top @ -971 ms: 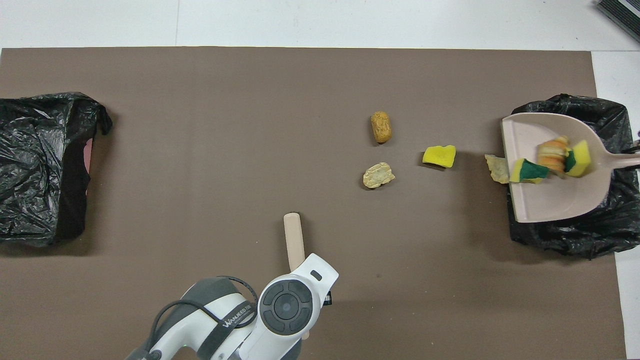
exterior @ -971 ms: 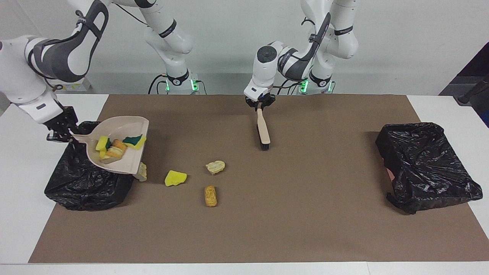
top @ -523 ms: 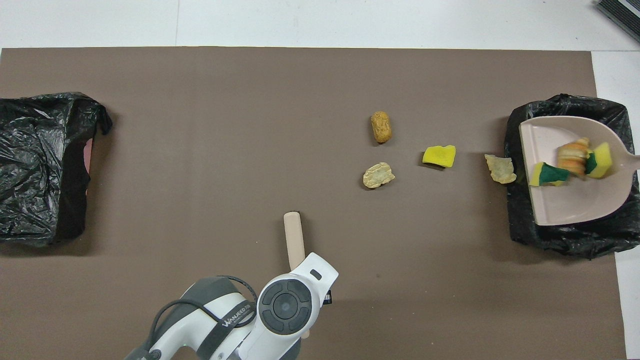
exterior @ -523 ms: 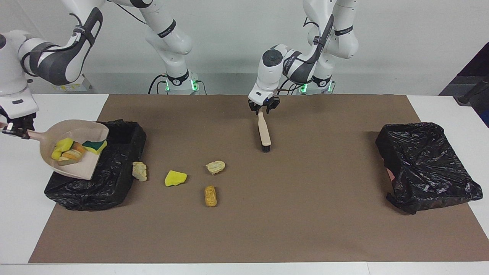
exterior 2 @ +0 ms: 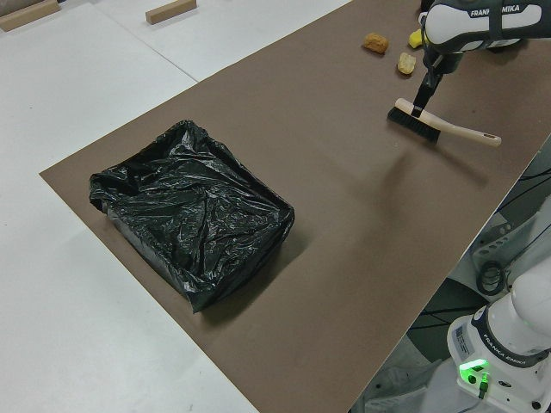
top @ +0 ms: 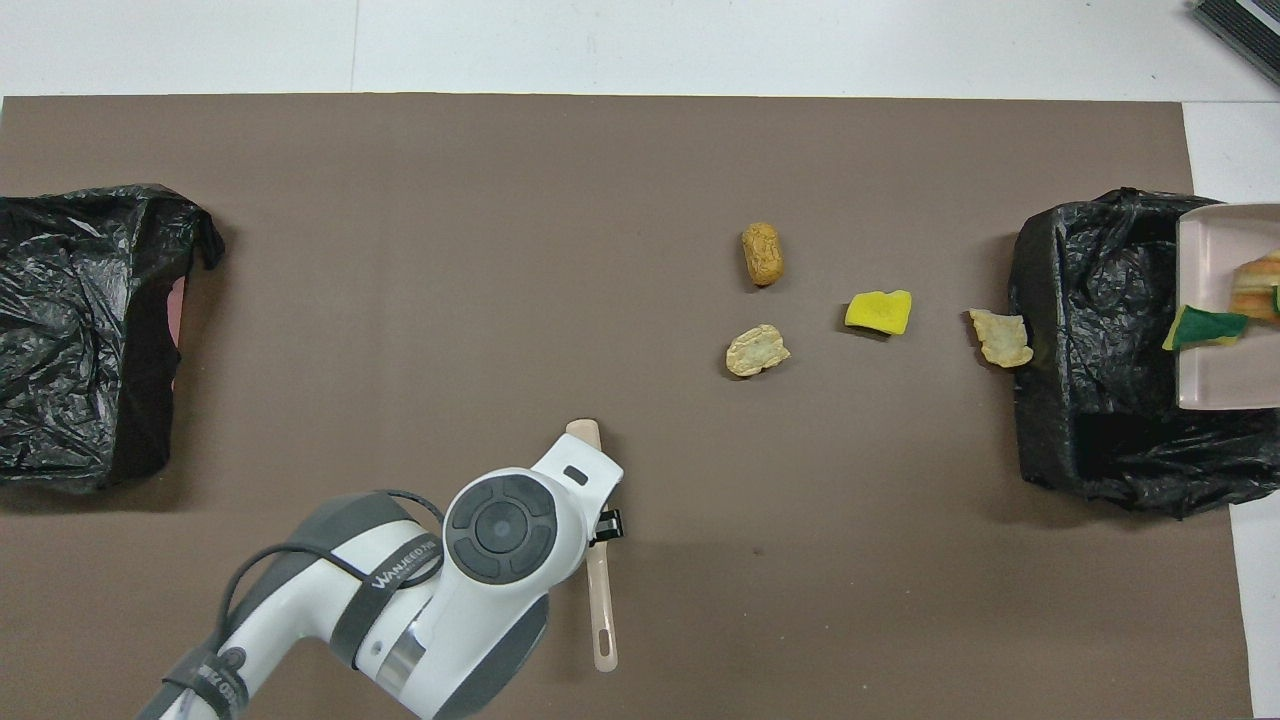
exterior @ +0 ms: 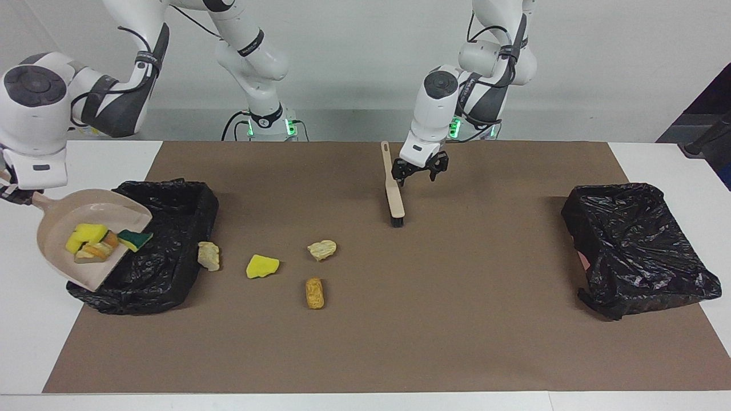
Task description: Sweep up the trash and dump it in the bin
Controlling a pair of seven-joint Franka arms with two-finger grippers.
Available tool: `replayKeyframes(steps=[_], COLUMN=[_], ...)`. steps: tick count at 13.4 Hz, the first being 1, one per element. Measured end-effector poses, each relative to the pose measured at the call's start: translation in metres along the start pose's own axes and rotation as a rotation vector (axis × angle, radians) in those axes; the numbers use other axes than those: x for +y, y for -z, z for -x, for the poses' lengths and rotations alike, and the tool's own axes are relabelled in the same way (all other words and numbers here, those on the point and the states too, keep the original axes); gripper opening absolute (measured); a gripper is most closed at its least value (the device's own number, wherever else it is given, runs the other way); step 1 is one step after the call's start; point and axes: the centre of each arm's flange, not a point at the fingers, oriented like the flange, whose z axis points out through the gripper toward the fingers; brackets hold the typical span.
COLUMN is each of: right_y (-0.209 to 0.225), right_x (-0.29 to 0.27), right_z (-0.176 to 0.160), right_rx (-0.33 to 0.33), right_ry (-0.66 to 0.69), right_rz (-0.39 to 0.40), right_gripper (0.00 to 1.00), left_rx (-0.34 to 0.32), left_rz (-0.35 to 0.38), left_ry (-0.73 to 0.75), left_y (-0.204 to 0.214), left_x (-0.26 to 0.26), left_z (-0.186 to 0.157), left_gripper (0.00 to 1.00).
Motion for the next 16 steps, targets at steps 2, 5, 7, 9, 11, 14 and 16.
replayKeyframes(steps=[2,5,7,9,11,14,16], right_y=[0.019,0.034,0.044,0.059,0.074,0.098,0.106], right_x=[-0.002,-0.002,-0.002,-0.004,-0.007,-0.01,-0.013], right_z=[-0.021,-0.022,-0.007,0.007,0.016,0.009,-0.01], right_rx=[-0.072,-0.149,-0.198,-0.211,-0.215,-0.188,-0.06], right_ry=[-0.015,0.007,0.045,0.075,0.115,0.163,0.154], right_rz=[-0.01,0.014,0.035,0.055,0.07,0.101,0.097], right_gripper=[0.31,0.31,0.31,0.31,0.31,0.31,0.31], left_rx=[0.009,-0.018,-0.032,-0.027,-0.024,-0.025,-0.022], left_rz=[-0.005,-0.025,-0.032,-0.029,-0.027,-0.021,-0.013], left_ry=[-0.043,-0.158,-0.194,-0.177,-0.152,-0.188,-0.226], left_y=[0.022,0.055,0.078,0.103,0.124,0.139,0.156], left_x=[-0.025,-0.074,-0.105,-0.128,-0.149,-0.19,-0.223], left_z=[-0.027,-0.05,-0.057,-0.068,-0.079,-0.095,-0.103], left_gripper=[1.0,1.0,1.0,1.0,1.0,1.0,1.0])
